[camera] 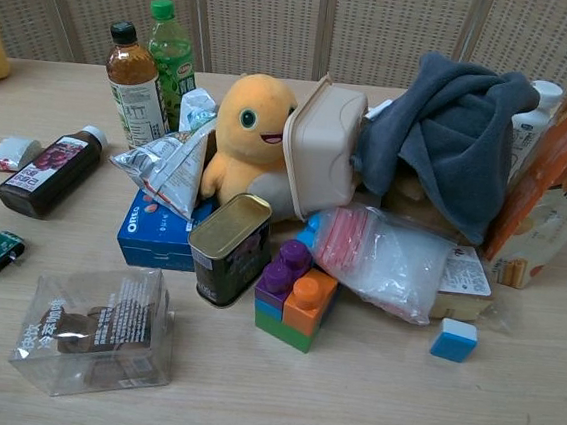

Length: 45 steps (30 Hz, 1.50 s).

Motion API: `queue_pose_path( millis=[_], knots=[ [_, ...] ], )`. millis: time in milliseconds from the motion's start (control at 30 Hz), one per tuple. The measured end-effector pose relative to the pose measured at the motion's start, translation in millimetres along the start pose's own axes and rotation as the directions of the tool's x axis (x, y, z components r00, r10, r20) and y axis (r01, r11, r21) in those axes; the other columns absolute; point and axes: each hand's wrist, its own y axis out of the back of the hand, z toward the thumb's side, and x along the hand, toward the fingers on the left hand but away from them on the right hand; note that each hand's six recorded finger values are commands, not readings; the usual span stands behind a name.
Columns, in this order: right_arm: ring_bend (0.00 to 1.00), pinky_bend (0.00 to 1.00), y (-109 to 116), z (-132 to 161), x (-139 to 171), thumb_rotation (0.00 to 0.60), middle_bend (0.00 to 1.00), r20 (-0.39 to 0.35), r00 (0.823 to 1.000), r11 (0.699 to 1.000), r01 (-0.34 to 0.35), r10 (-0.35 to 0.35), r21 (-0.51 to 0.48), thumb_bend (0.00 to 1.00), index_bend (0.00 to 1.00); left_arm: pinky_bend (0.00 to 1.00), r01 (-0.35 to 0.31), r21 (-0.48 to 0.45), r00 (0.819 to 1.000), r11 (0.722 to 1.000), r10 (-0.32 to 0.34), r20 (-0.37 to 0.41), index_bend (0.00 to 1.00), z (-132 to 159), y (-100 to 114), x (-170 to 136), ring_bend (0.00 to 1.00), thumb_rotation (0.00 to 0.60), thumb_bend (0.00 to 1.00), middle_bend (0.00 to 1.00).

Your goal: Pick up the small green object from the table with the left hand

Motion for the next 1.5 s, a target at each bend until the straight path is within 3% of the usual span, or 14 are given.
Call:
queue_pose_path(
  millis=[300, 533, 1200, 1367, 1500],
  knots=[
    [0.00, 0.00, 2.4, -0.3, 0.1, 0.405, 0.00, 0.001, 1.000, 1.000, 0.005, -0.005, -0.009, 0.00, 0.00, 0.00, -0.007, 0.108, 0.991, 0.994, -0.007, 0.130, 0.00, 22.3, -26.0, 33.5, 0.00, 0.600, 0.06, 0.00],
    [0.00, 0.00, 4.6, -2.0, -0.6, 0.405, 0.00, 0.005, 1.000, 1.000, 0.010, -0.010, -0.017, 0.00, 0.00, 0.00, -0.042, 0.151, 0.981, 0.988, 0.013, 0.192, 0.00, 38.5, -29.6, 63.8, 0.00, 0.600, 0.06, 0.00],
    [0.00, 0.00, 7.7, -2.8, -0.2, 0.406, 0.00, 0.005, 1.000, 0.999, 0.015, -0.015, -0.030, 0.00, 0.00, 0.00, -0.049, 0.197, 0.965, 0.979, -0.005, 0.261, 0.08, 64.4, -46.9, 80.5, 0.00, 0.600, 0.06, 0.00],
    [0.00, 0.00, 7.1, -2.5, 0.0, 0.408, 0.00, 0.005, 1.000, 0.999, 0.008, -0.007, -0.053, 0.00, 0.00, 0.00, -0.052, 0.223, 0.964, 0.973, -0.009, 0.265, 0.15, 64.3, -52.1, 80.2, 0.00, 0.600, 0.06, 0.00],
    [0.00, 0.00, 6.2, -2.5, -0.1, 0.408, 0.00, 0.006, 1.000, 0.998, 0.002, -0.002, -0.060, 0.00, 0.00, 0.00, -0.064, 0.232, 0.965, 0.971, 0.001, 0.262, 0.27, 65.9, -53.5, 83.8, 0.00, 0.600, 0.06, 0.00]
  ],
)
